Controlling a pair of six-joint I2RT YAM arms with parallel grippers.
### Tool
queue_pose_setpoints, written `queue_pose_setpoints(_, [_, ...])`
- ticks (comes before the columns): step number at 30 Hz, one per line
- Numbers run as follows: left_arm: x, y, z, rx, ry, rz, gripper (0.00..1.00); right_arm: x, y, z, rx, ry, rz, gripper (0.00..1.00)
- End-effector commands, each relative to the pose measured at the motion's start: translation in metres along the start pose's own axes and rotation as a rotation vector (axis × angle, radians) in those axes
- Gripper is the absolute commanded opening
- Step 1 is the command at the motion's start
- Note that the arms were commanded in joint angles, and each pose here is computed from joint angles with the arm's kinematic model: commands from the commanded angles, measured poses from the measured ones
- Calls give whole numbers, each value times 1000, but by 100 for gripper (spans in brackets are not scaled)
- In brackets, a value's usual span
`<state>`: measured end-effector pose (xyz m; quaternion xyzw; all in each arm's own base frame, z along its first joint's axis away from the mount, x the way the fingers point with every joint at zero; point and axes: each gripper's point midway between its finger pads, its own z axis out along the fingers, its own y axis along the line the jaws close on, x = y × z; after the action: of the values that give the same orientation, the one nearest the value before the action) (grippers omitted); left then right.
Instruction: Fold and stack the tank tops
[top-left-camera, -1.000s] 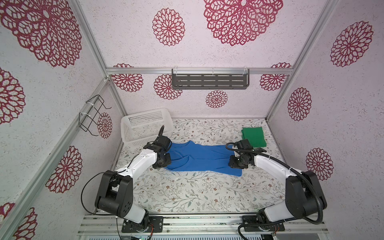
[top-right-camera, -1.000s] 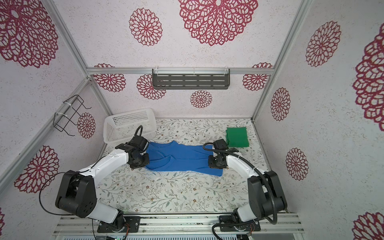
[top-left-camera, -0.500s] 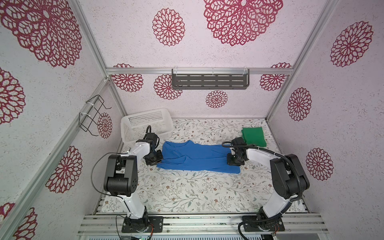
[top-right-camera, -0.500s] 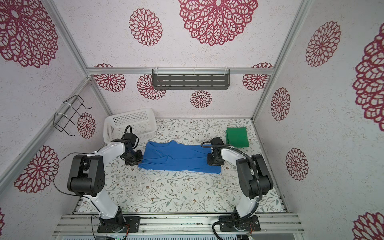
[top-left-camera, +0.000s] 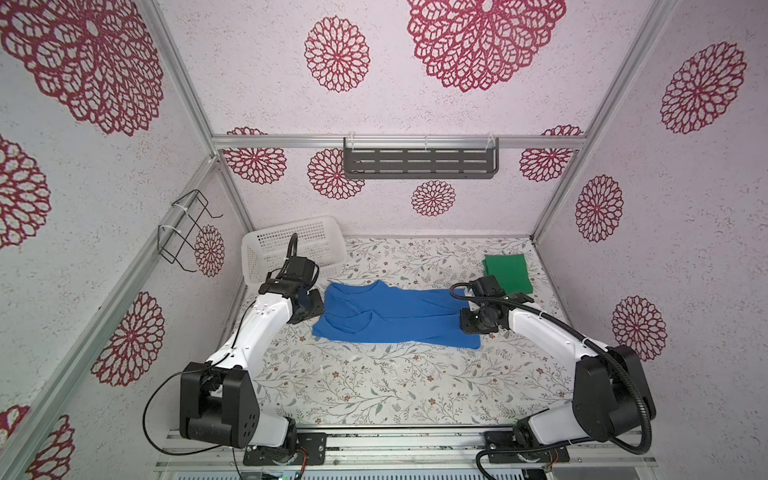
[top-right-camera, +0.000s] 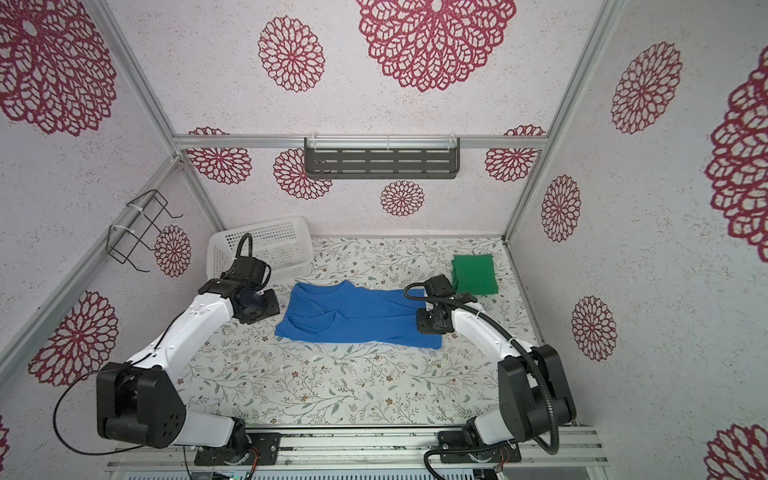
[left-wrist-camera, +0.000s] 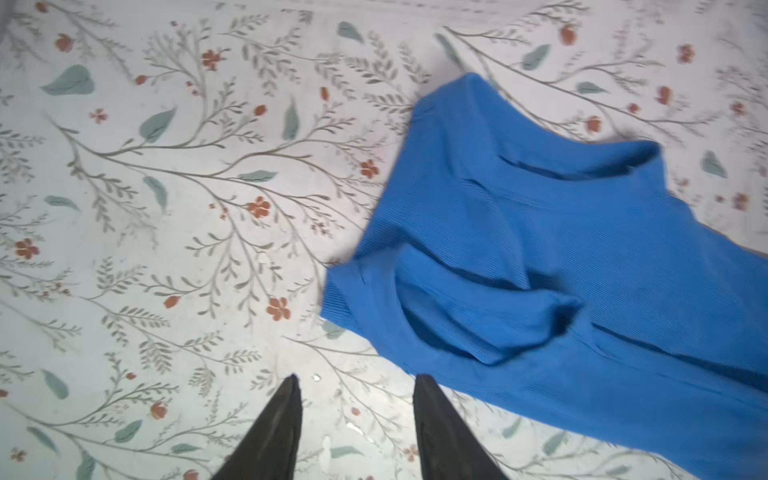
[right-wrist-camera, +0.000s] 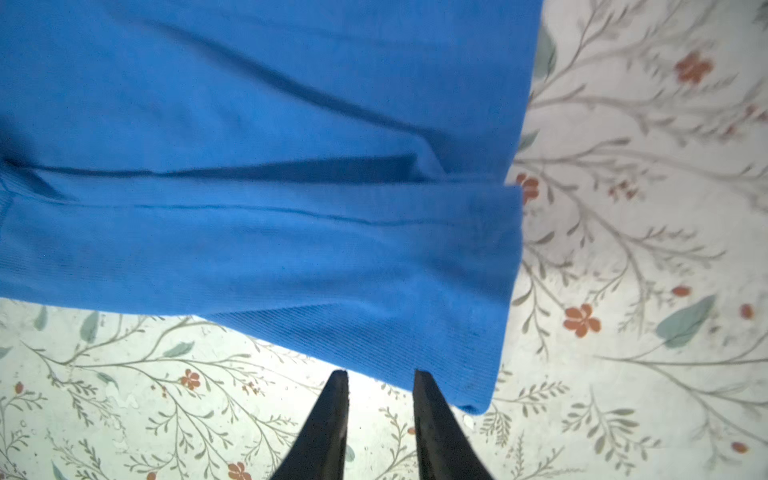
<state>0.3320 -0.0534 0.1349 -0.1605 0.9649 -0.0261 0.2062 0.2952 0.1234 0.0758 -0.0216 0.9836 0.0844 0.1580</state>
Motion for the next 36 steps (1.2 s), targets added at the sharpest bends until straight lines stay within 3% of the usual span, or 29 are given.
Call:
queue_pose_setpoints(1, [32,-20,19,-18,87,37,46,15,-1,11,-4,53,54,26])
queue_pose_setpoints(10, [42,-57,69,96,96,-10,40,11,-15,42,60,44,74,20])
queue_pose_setpoints(19, [69,-6,134,27,234,-125,33,39,-60,53,180,84,112,19])
queue_pose_setpoints(30, [88,31,134,-32,261,-187,30,45,-78,33,231,55,136,20])
queue_pose_setpoints(36, [74,16,100,-22,219,-126,32,13,-36,-7,20,-28,91,29])
